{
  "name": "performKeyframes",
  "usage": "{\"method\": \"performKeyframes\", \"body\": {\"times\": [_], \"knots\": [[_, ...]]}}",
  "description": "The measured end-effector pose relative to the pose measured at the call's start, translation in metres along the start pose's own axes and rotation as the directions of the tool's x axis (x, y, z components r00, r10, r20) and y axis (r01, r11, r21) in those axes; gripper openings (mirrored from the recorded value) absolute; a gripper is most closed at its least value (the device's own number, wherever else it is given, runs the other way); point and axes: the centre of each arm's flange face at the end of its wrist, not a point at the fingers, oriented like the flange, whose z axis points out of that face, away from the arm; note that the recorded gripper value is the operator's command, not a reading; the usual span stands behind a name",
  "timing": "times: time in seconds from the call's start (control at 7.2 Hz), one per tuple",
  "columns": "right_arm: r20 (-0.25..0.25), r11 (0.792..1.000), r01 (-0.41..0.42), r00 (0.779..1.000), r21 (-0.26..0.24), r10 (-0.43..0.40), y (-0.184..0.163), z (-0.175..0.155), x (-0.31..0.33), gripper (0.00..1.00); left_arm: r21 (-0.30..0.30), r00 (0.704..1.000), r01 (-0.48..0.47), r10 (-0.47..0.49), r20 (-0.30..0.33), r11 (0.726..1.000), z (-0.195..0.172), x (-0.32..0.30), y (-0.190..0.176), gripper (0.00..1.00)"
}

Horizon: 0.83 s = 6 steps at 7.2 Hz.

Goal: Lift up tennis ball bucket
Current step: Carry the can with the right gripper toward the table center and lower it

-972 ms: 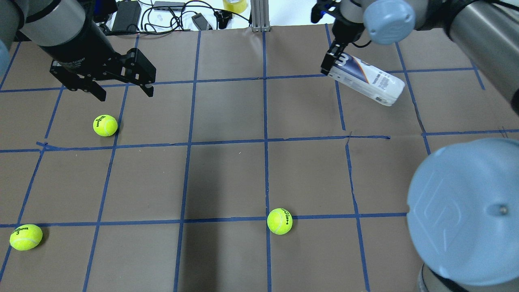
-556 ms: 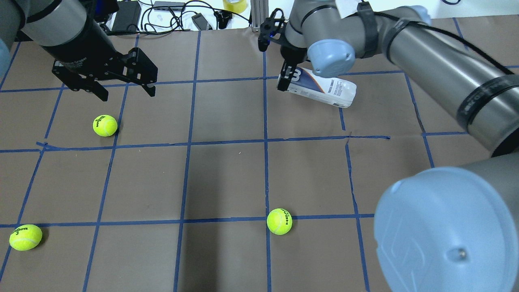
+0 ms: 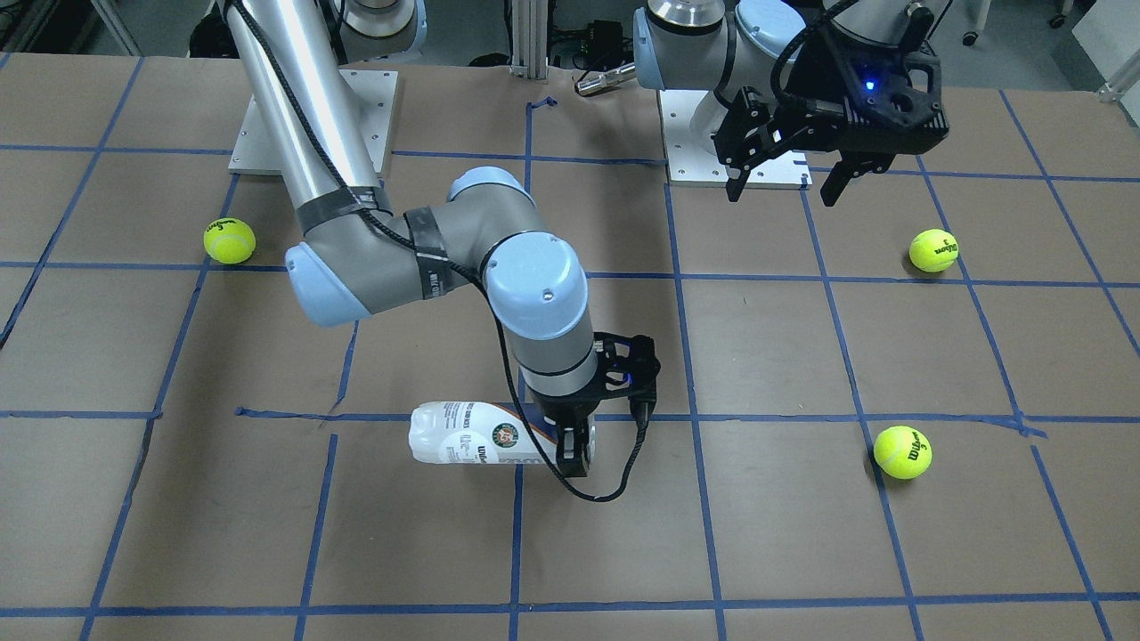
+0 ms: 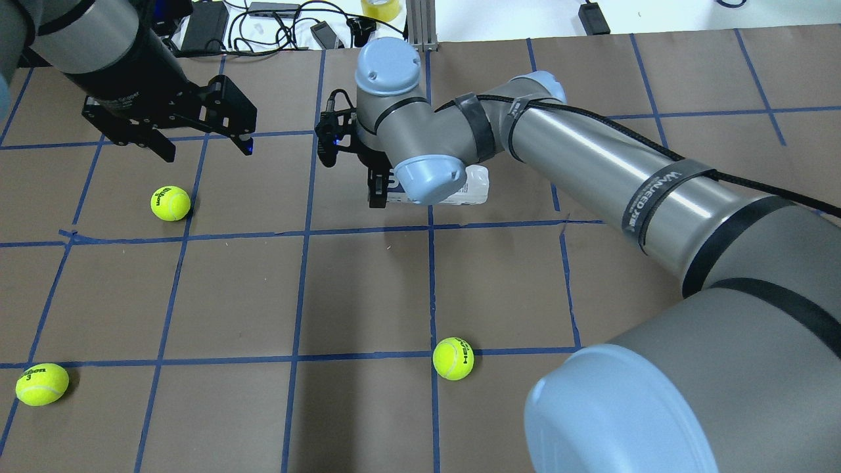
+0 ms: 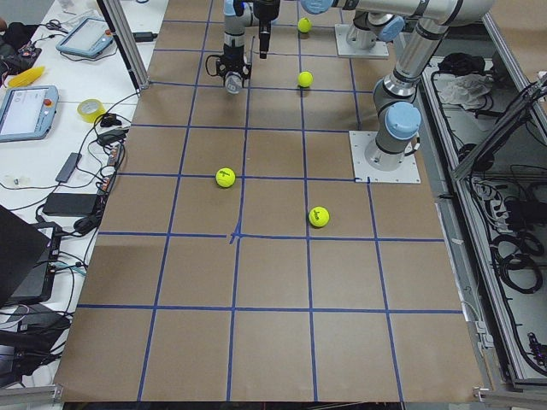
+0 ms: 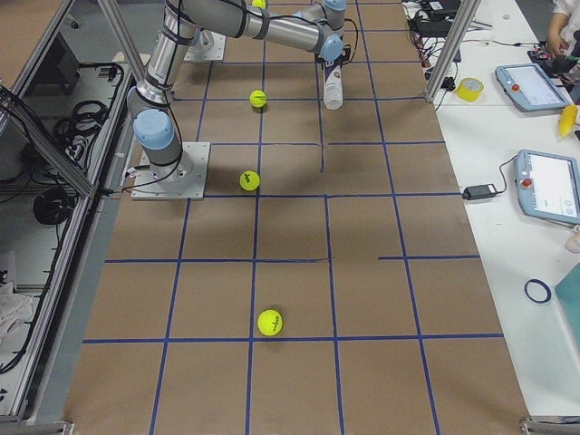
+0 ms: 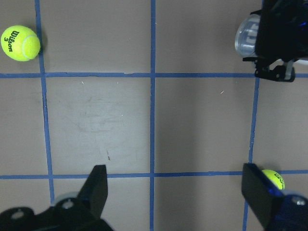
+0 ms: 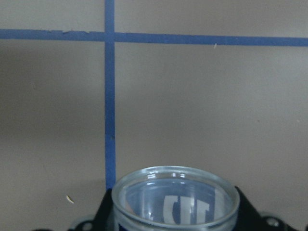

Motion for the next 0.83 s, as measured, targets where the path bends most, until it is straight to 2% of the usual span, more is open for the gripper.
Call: {"method": "performKeyframes", "body": {"times": [0.14,0.56,0.83], "knots": [[0.003,1.000,0.020,1.000,-0.001,-0.020,-0.007,0.009,-0.005,1.00,-0.002,1.000,0.001,-0.001,-0.001,1.000,0.002,0.000,-0.002,1.00],[0.003,1.000,0.015,1.000,-0.005,-0.014,-0.005,0.012,-0.003,1.00,0.003,1.000,0.000,0.000,-0.002,1.000,0.001,0.000,-0.001,1.00],[-0.025,0.999,-0.030,0.999,0.021,0.031,0.014,-0.017,0.022,1.00,-0.003,1.000,0.001,-0.001,0.000,1.000,0.002,0.000,0.000,1.00]]}}
